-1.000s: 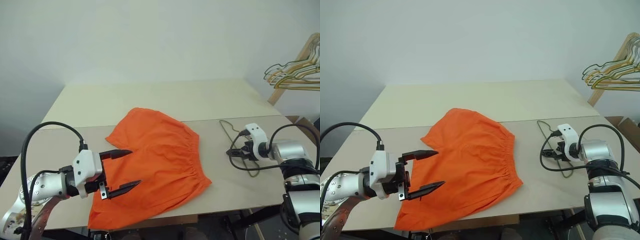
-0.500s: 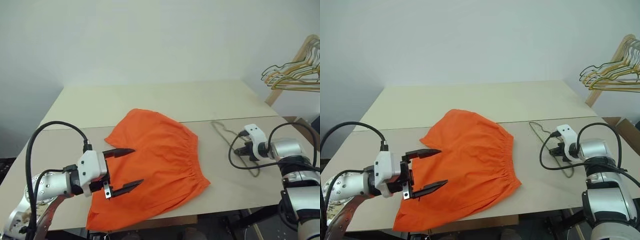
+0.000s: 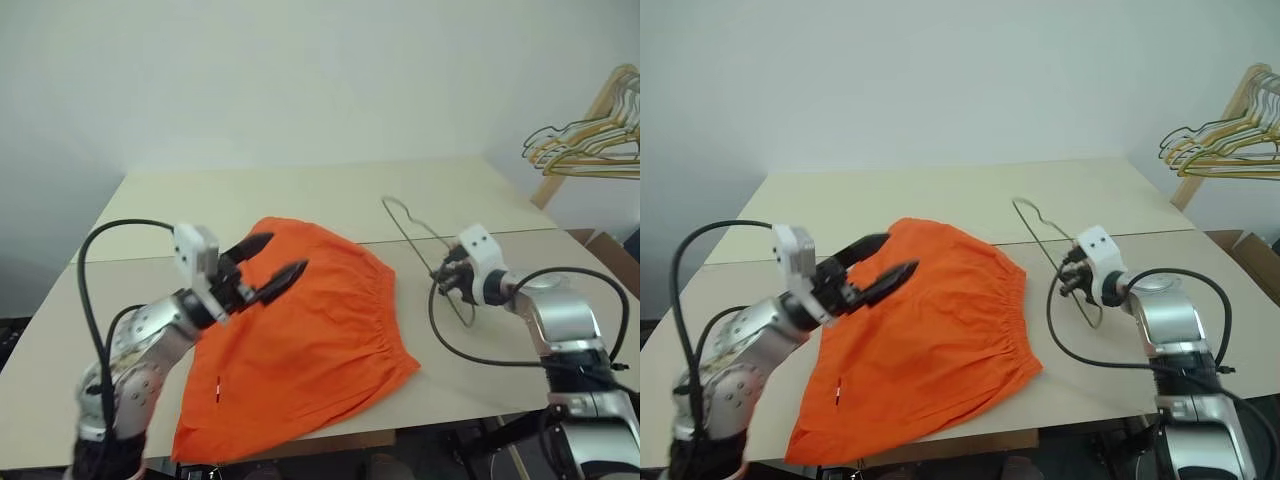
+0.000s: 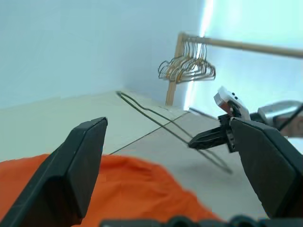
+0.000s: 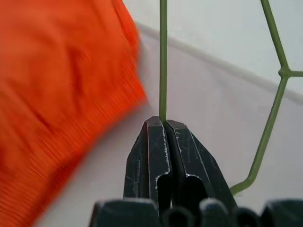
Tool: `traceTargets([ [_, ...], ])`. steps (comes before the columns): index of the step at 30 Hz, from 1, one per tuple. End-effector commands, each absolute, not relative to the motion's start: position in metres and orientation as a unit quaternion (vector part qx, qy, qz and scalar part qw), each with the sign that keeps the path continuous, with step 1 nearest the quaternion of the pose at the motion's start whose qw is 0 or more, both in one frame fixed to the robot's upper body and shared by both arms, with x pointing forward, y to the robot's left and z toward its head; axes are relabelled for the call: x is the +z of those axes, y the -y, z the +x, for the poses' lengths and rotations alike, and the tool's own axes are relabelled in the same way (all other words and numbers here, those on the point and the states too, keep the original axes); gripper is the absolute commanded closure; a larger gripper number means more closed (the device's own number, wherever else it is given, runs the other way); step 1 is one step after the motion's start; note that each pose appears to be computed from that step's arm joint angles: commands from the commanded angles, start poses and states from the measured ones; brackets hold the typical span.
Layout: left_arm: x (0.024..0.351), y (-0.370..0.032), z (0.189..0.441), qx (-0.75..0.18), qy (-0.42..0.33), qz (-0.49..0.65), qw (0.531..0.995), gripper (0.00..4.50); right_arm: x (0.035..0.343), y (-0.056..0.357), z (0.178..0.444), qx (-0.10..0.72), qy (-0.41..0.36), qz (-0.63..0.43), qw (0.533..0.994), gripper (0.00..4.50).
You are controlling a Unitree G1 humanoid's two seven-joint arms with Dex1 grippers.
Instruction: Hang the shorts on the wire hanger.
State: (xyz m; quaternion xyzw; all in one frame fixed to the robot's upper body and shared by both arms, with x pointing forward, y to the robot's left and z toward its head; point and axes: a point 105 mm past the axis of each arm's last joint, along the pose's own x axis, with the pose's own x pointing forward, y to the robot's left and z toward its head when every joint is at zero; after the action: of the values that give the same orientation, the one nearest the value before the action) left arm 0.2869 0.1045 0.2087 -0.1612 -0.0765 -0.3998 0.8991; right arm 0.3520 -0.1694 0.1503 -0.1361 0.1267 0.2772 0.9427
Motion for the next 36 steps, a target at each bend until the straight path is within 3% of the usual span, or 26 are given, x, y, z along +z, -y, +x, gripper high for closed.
traceTargets([
  [1,0.220,-0.095,0.300,-0.382,0.080,-0.214,0.895,0.00,0.182,0.143,0.341,0.280,-0.039,-0.136,0.950,4.47],
  [6,0.228,-0.083,0.321,-0.351,0.072,-0.287,0.888,0.00,0.190,0.108,0.326,0.302,0.034,-0.150,0.941,4.47],
  [18,0.228,-0.077,0.328,-0.342,0.057,-0.348,0.871,0.00,0.193,0.071,0.308,0.355,0.129,-0.207,0.902,4.47],
  [23,0.229,-0.076,0.332,-0.333,0.056,-0.358,0.871,1.11,0.186,0.064,0.308,0.357,0.132,-0.225,0.897,4.50],
  [33,0.230,-0.077,0.333,-0.331,0.057,-0.373,0.865,4.46,0.184,0.062,0.313,0.331,0.146,-0.245,0.900,4.50],
  [36,0.231,-0.075,0.331,-0.339,0.064,-0.366,0.864,4.49,0.182,0.059,0.311,0.340,0.149,-0.259,0.892,4.50],
])
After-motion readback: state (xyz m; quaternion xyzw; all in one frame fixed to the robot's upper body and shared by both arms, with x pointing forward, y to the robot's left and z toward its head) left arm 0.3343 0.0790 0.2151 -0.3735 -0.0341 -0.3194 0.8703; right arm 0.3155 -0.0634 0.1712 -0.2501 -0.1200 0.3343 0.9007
